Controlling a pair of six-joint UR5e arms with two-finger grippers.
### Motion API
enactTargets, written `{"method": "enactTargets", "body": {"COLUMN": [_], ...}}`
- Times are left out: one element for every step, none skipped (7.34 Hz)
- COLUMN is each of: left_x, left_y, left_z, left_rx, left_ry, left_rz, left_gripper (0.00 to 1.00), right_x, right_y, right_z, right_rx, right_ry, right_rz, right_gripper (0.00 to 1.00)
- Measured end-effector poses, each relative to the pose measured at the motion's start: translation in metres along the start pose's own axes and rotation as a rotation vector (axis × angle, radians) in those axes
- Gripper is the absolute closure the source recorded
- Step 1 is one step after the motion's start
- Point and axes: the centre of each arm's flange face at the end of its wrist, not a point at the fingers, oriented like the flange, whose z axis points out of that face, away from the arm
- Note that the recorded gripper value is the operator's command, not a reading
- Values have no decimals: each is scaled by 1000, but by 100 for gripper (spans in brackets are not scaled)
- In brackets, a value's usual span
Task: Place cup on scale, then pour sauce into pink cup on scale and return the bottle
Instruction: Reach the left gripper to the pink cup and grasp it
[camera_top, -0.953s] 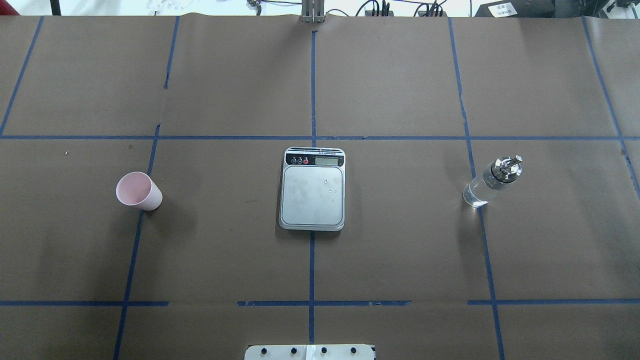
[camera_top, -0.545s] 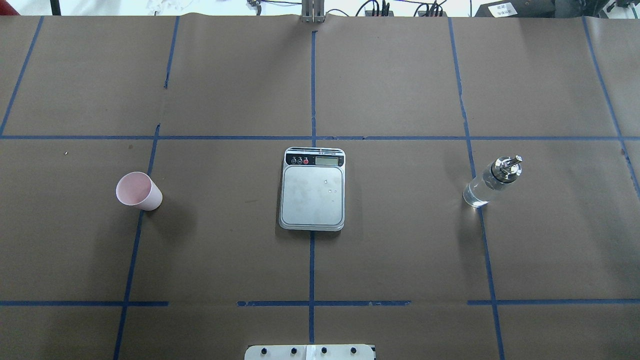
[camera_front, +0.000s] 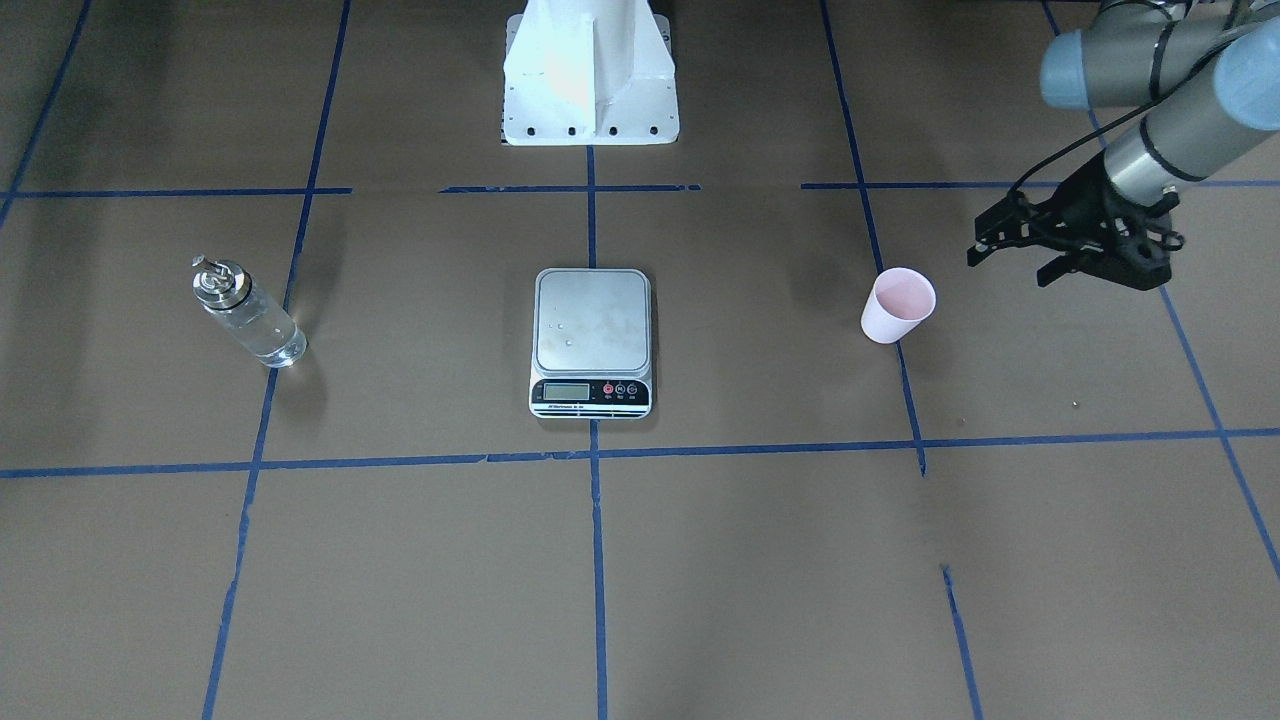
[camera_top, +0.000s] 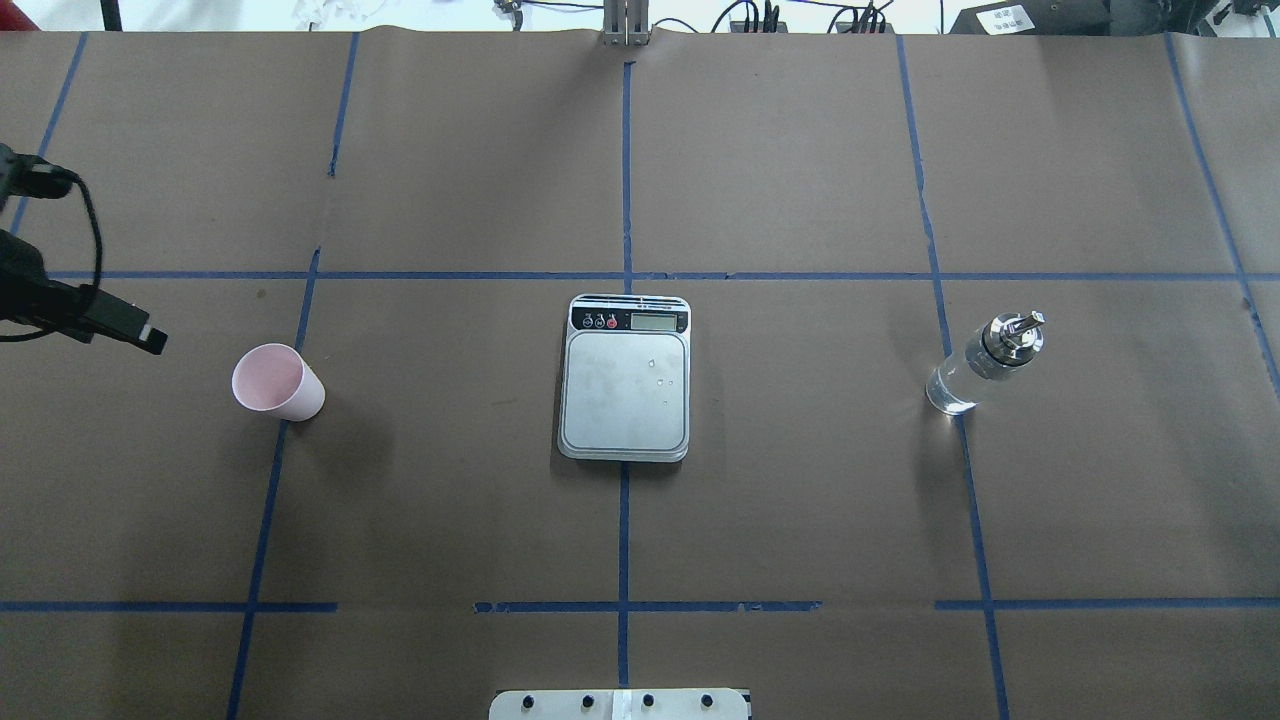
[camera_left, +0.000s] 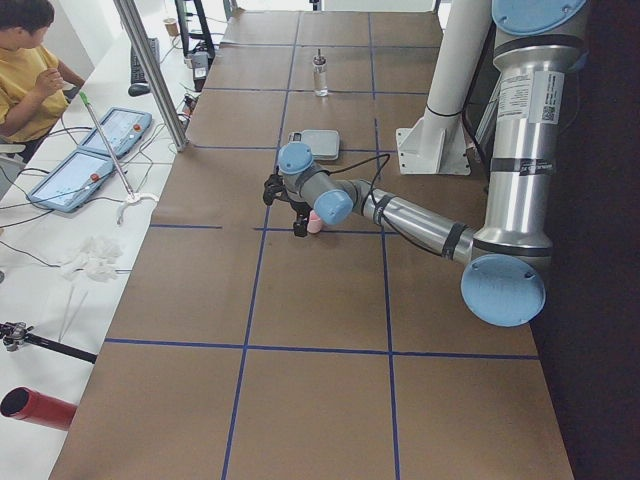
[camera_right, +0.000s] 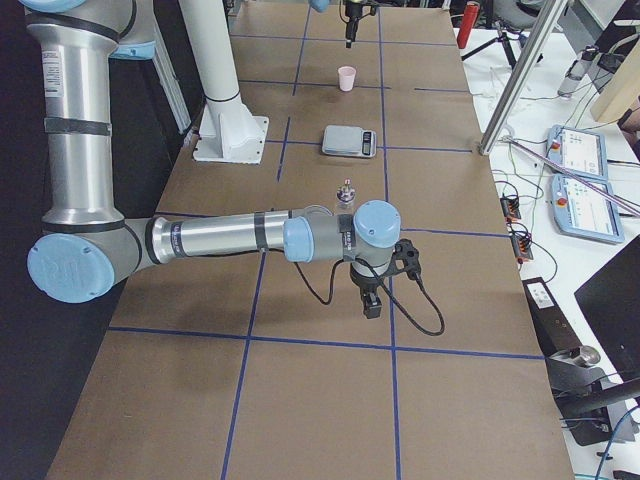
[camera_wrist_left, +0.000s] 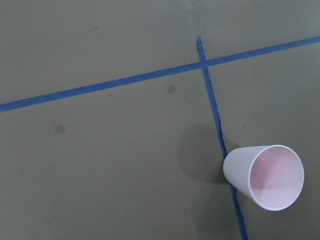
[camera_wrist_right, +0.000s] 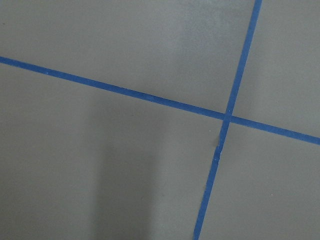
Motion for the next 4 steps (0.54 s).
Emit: {"method": "enactTargets", "body": {"left_x": [18, 29, 35, 37], "left_y": [-7, -11, -12, -11], "left_z": [21, 35, 42, 45], "left_rx": [-11, -22, -28, -32], "left_ry": [-12, -16, -17, -18], "left_rz": [-22, -31, -34, -36], "left_gripper": [2, 6, 11, 18], "right_x": [2, 3, 3, 4], "right_y": [2, 3, 3, 3], "right_z": [2, 3, 3, 4], "right_rx": [-4, -6, -7, -8], "right_ry": [0, -1, -1, -1], "right_rz": [4, 7, 8, 9], "right_gripper": [0, 0, 0, 0]}}
